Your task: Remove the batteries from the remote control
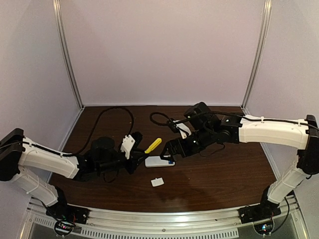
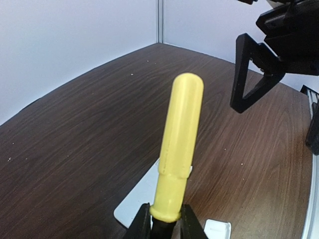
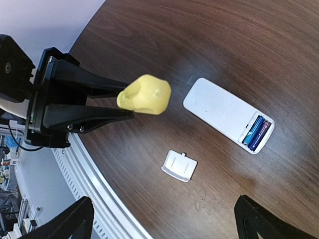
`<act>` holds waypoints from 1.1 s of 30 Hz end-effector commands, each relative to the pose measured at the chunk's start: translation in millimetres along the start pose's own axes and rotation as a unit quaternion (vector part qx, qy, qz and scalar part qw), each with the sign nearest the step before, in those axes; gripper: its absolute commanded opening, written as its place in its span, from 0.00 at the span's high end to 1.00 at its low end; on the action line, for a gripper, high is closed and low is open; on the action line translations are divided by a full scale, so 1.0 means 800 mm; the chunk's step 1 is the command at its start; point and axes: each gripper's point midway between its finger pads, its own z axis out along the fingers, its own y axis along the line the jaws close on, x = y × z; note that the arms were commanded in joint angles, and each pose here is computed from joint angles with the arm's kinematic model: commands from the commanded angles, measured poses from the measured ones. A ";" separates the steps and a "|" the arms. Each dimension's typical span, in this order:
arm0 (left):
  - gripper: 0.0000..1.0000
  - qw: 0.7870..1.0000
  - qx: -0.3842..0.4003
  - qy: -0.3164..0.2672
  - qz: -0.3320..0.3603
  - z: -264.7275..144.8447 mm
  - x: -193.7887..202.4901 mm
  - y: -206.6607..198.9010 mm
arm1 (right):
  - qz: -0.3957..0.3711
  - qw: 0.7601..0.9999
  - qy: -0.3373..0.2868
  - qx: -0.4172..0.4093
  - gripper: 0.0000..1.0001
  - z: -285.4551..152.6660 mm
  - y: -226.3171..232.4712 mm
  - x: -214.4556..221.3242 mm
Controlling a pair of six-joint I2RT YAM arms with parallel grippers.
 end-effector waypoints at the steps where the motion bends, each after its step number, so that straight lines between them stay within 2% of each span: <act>1: 1.00 0.999 0.020 -0.028 0.012 -0.009 -0.007 -0.009 | 0.012 0.999 0.034 -0.024 0.00 -0.008 0.011 0.009; 6: 1.00 0.998 0.055 -0.034 0.025 -0.014 0.001 -0.024 | 0.043 0.999 0.023 -0.023 0.00 -0.007 0.010 -0.008; 18: 1.00 0.994 0.080 -0.028 0.074 -0.007 0.005 -0.055 | 0.095 0.993 0.051 -0.053 0.01 0.025 0.018 -0.026; 21: 1.00 0.994 0.074 -0.034 0.073 -0.006 0.000 -0.052 | 0.096 0.992 0.062 -0.063 0.06 0.029 0.021 -0.021; 27: 1.00 0.993 0.082 -0.041 0.074 -0.002 -0.007 -0.057 | 0.095 0.988 0.087 -0.079 0.24 0.033 0.026 -0.010; 33: 1.00 0.993 0.080 -0.038 0.080 0.004 -0.007 -0.057 | 0.089 0.989 0.089 -0.084 0.30 0.031 0.031 -0.013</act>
